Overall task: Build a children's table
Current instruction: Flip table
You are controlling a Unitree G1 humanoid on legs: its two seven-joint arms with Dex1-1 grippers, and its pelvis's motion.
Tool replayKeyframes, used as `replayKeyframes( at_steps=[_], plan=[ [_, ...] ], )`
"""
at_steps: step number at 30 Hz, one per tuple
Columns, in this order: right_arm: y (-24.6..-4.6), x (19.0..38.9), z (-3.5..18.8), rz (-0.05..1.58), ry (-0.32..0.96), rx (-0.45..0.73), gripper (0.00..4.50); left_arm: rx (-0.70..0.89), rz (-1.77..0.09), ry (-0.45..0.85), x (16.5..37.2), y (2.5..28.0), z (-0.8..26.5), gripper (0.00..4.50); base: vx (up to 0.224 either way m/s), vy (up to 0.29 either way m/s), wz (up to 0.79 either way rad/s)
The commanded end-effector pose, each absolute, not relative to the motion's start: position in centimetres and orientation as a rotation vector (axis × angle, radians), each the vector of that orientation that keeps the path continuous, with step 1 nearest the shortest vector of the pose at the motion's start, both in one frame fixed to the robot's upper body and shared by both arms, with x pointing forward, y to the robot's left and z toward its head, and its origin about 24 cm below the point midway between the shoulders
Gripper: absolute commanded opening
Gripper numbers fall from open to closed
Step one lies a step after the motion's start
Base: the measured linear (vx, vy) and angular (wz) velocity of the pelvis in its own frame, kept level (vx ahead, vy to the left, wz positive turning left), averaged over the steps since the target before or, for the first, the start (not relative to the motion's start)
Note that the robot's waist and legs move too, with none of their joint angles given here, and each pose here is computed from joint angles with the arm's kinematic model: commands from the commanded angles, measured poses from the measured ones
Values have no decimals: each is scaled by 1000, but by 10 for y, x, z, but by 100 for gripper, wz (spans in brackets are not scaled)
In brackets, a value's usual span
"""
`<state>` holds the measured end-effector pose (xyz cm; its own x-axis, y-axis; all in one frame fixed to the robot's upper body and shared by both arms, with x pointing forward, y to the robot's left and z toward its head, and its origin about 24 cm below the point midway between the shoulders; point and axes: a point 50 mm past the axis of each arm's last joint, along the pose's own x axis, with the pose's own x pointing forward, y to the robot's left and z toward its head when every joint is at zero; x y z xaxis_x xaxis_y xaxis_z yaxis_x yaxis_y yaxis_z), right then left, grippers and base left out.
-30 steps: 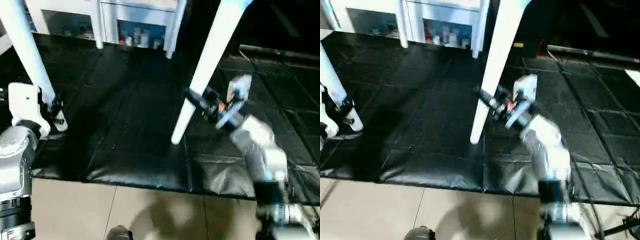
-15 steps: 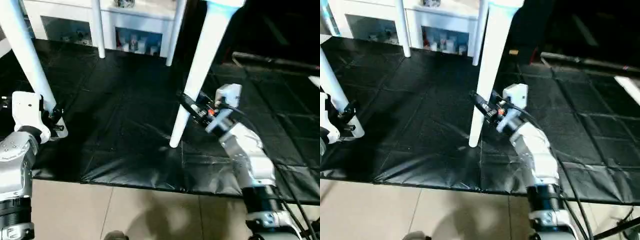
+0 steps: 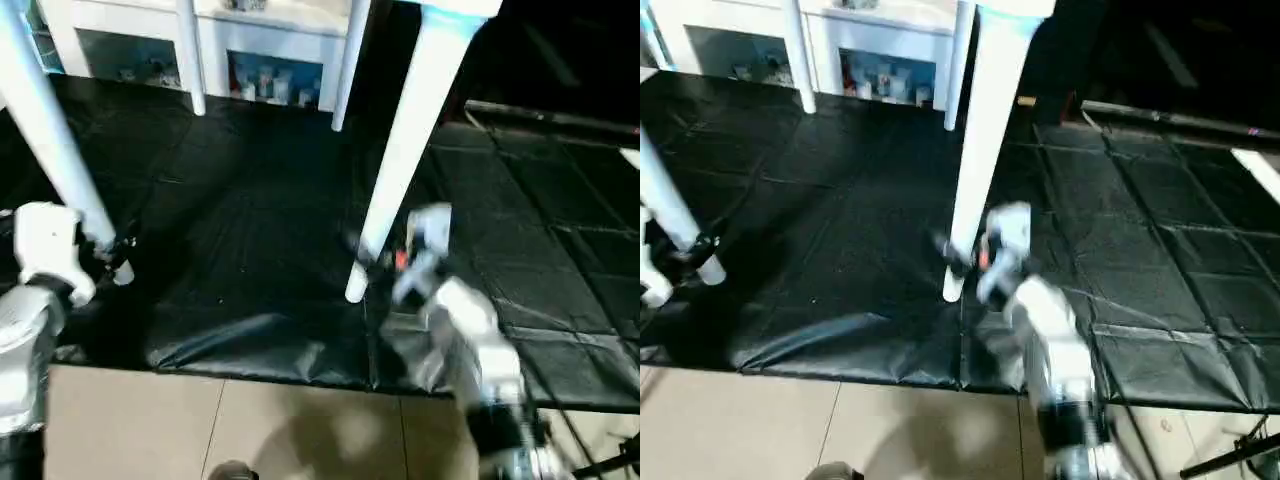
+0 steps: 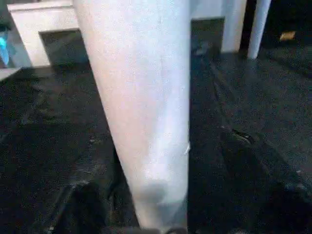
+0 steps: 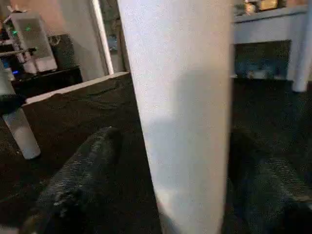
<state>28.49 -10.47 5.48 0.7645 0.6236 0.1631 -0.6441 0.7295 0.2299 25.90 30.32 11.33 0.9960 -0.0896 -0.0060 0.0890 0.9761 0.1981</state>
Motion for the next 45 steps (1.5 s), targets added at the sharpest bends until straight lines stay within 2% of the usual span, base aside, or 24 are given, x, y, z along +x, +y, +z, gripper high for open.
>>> replayKeyframes(
  at_steps=[1,4,5,9,12,14,15,19,22,23,27,31,35,45],
  plan=[
    [-108,281,61,680,-122,274,388,203,-123,-41,254,300,118,372,0,0,0],
    [-110,269,53,667,-107,251,405,184,-141,-24,237,297,110,389,0,0,0],
    [-112,265,51,656,-104,240,431,169,-130,-17,230,297,105,406,0,0,0],
    [-115,256,49,633,-102,232,448,156,-112,4,216,298,96,433,0,0,0],
    [-121,238,45,605,-93,215,450,124,-169,-6,197,285,92,447,0,0,0],
    [-123,232,44,590,-91,218,450,111,-196,-14,194,278,94,447,0,0,0],
    [-124,225,47,564,-92,197,450,98,-216,-20,195,263,99,447,0,0,0],
    [-134,225,51,455,-88,121,450,60,-199,-12,202,251,98,447,0,0,0],
    [-147,232,49,352,18,65,450,46,-121,13,212,245,90,447,0,0,0],
    [-148,233,46,342,70,96,450,45,-94,23,216,243,86,447,0,0,0],
    [-150,230,46,315,86,170,450,72,-83,68,223,233,78,447,0,0,0],
    [-154,230,41,272,109,101,450,90,-64,132,221,226,67,447,0,0,0],
    [-152,227,40,274,137,95,450,77,-38,166,220,224,61,447,0,0,0],
    [-153,225,39,285,153,101,450,79,-65,141,219,219,63,447,0,0,0]
  ],
)
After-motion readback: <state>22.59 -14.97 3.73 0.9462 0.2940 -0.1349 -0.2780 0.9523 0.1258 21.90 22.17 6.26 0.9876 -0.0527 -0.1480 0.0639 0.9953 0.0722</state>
